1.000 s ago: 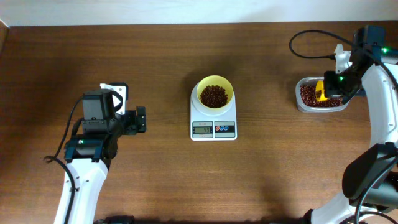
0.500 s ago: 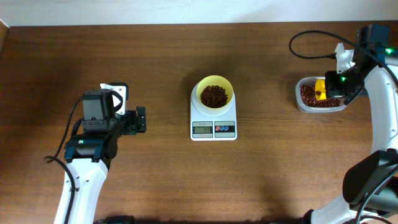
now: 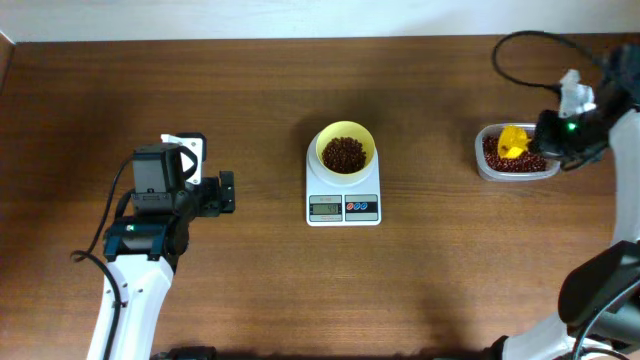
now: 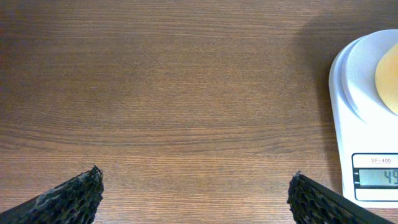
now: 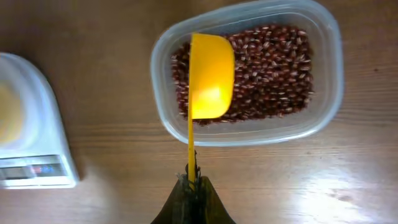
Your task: Scoop item into bowl and weigh 50g on scale
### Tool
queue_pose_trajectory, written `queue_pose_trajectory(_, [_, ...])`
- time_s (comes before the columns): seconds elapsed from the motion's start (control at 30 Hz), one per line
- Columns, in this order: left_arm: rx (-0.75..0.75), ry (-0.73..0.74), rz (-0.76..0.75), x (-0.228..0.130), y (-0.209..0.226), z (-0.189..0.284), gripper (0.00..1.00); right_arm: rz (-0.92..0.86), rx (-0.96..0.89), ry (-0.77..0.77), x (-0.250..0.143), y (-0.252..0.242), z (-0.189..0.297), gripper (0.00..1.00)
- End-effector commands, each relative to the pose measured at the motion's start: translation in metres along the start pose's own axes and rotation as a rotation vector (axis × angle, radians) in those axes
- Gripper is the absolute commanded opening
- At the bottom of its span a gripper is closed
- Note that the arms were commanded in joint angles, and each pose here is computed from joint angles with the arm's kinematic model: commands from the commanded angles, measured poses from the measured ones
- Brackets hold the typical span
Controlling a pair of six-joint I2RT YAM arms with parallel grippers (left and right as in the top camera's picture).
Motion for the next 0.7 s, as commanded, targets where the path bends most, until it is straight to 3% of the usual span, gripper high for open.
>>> queue_pose_trajectory(0.0, [0.011, 0.005, -0.008, -0.001, 0.003, -0.002, 0.99, -0.041, 0.146, -0.119, 0.009, 0.005, 0.025, 0.04])
queue_pose_trajectory(0.23, [0.011, 0.005, -0.008, -0.001, 0.003, -0.002, 0.99, 0.025, 0.321, -0.18, 0.014, 0.025, 0.032, 0.04])
queue_pose_trajectory(0.4, [0.011, 0.005, -0.008, -0.001, 0.003, -0.002, 0.99, 0.038, 0.584, -0.274, 0.025, 0.058, 0.049, 0.04])
queue_pose_trajectory(0.47, [0.011, 0.005, -0.008, -0.001, 0.003, -0.002, 0.99, 0.067, 0.608, -0.262, 0.026, 0.072, 0.047, 0.04])
queue_pose_trajectory(0.67, [0.011, 0.005, -0.008, -0.001, 0.003, -0.002, 0.99, 0.437, 0.621, -0.232, 0.037, 0.189, 0.018, 0.04])
Point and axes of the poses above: each gripper's point midway between its finger pads, its own z axis back along the fingers, its own y axis along the line the jaws close on, x = y × z, the point moved 4 cm from there along z, back along the fingers, and after that the axes turned 11 degrees about z, right-handed, at the moved point
